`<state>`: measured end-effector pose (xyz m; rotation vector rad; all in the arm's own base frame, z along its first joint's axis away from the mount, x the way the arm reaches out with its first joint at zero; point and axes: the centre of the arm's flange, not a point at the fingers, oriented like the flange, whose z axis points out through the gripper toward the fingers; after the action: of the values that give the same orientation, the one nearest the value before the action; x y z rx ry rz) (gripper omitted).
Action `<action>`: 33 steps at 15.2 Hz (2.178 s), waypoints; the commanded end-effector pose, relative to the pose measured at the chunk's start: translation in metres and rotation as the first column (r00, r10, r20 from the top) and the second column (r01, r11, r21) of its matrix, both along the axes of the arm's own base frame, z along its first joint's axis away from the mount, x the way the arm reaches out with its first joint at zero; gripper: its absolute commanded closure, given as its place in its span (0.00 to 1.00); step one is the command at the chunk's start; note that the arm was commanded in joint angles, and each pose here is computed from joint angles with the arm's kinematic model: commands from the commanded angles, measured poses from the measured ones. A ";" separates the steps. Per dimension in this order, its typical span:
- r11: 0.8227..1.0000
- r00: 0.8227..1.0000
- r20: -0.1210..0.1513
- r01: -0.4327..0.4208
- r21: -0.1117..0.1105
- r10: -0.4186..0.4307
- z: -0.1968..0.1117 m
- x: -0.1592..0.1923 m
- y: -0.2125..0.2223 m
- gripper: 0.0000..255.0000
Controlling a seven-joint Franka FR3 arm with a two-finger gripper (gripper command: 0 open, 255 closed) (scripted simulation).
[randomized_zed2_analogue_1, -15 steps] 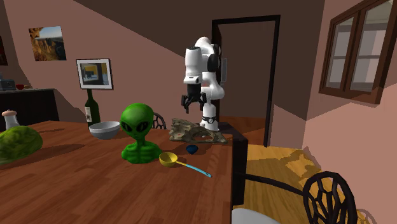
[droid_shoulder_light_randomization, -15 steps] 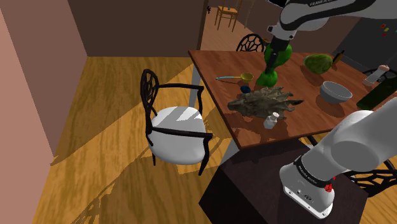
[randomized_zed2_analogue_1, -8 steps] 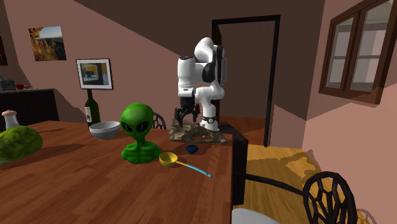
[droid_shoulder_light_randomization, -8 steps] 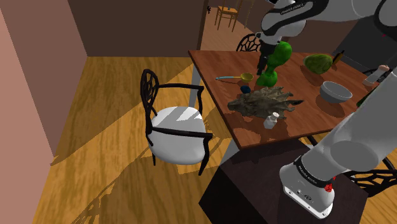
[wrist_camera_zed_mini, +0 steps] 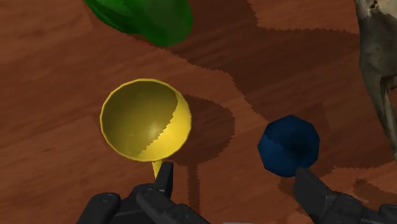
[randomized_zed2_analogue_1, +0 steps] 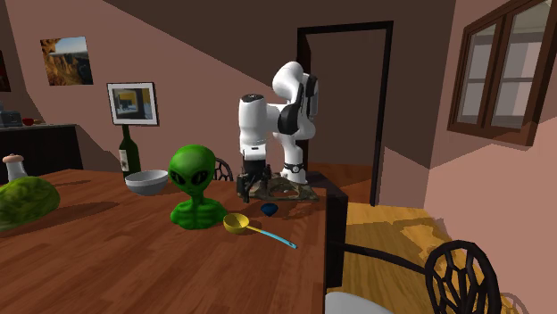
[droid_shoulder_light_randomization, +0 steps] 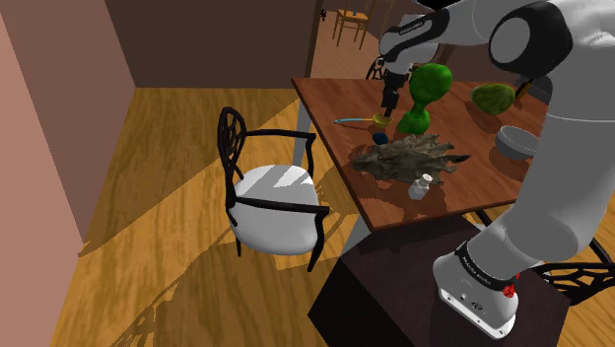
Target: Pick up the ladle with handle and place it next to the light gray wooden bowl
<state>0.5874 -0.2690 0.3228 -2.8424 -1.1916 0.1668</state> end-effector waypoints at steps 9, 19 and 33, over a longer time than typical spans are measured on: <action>0.984 0.984 -0.019 -0.177 0.016 0.177 -0.074 0.070 -0.014 0.00; 0.984 0.984 -0.019 -0.177 0.016 0.177 -0.098 0.067 -0.014 0.00; 0.984 0.984 -0.019 -0.177 0.016 0.177 -0.088 0.067 -0.014 1.00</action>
<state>0.6541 -0.2837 0.2311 -2.7129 -1.4345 0.1936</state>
